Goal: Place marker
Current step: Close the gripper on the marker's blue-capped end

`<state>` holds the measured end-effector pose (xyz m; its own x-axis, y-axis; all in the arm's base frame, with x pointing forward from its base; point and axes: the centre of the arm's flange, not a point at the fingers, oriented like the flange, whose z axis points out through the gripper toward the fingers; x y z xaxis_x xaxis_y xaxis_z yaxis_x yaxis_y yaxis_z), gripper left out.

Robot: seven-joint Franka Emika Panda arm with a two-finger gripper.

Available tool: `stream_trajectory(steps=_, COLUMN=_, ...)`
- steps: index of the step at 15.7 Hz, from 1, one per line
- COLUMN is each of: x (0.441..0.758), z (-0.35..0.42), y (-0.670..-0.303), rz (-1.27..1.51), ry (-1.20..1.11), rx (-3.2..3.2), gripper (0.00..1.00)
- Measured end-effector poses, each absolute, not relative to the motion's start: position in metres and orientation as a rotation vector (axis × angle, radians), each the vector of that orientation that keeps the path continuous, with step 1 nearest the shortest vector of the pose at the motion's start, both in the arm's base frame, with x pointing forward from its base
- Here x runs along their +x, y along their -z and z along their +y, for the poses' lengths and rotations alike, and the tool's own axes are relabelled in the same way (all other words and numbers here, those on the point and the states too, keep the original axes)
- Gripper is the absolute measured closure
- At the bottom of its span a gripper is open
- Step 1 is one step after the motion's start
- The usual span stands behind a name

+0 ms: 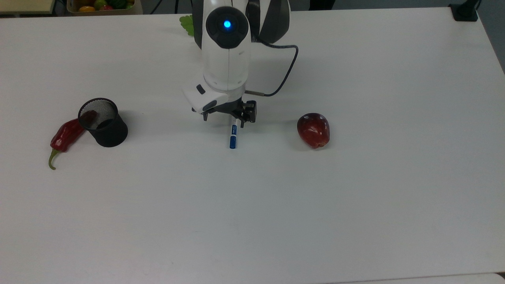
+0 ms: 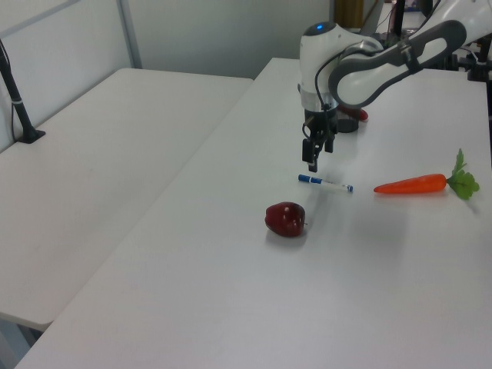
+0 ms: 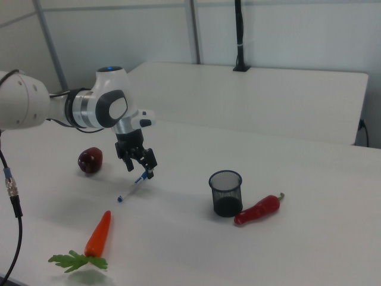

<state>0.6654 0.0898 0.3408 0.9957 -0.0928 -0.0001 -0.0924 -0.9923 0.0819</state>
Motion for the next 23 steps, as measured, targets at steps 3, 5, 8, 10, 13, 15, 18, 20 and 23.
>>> stream_trajectory(steps=3, x=0.668, z=0.091, y=-0.324, rz=-0.129, ry=0.006, rx=3.058, gripper=0.03)
stream_trajectory(steps=5, x=0.670, z=0.091, y=-0.317, rz=-0.125, ry=0.007, rx=3.058, gripper=0.11)
stream_trajectory(steps=8, x=0.673, z=0.094, y=-0.311, rz=-0.113, ry=-0.023, rx=3.064, gripper=0.32)
stream_trajectory(steps=10, x=0.674, z=0.097, y=-0.308, rz=-0.108, ry=-0.040, rx=3.071, gripper=0.46)
stream_trajectory(steps=13, x=0.675, z=0.107, y=-0.308, rz=-0.103, ry=-0.068, rx=3.094, gripper=0.55)
stream_trajectory(steps=15, x=0.675, z=0.110, y=-0.306, rz=-0.096, ry=-0.065, rx=3.097, gripper=0.63)
stream_trajectory(steps=18, x=0.675, z=0.115, y=-0.306, rz=-0.087, ry=-0.068, rx=3.100, gripper=0.79)
stream_trajectory(steps=20, x=0.675, z=0.115, y=-0.306, rz=-0.087, ry=-0.069, rx=3.100, gripper=0.83)
stream_trajectory(steps=23, x=0.675, z=0.115, y=-0.307, rz=-0.087, ry=-0.072, rx=3.101, gripper=0.83)
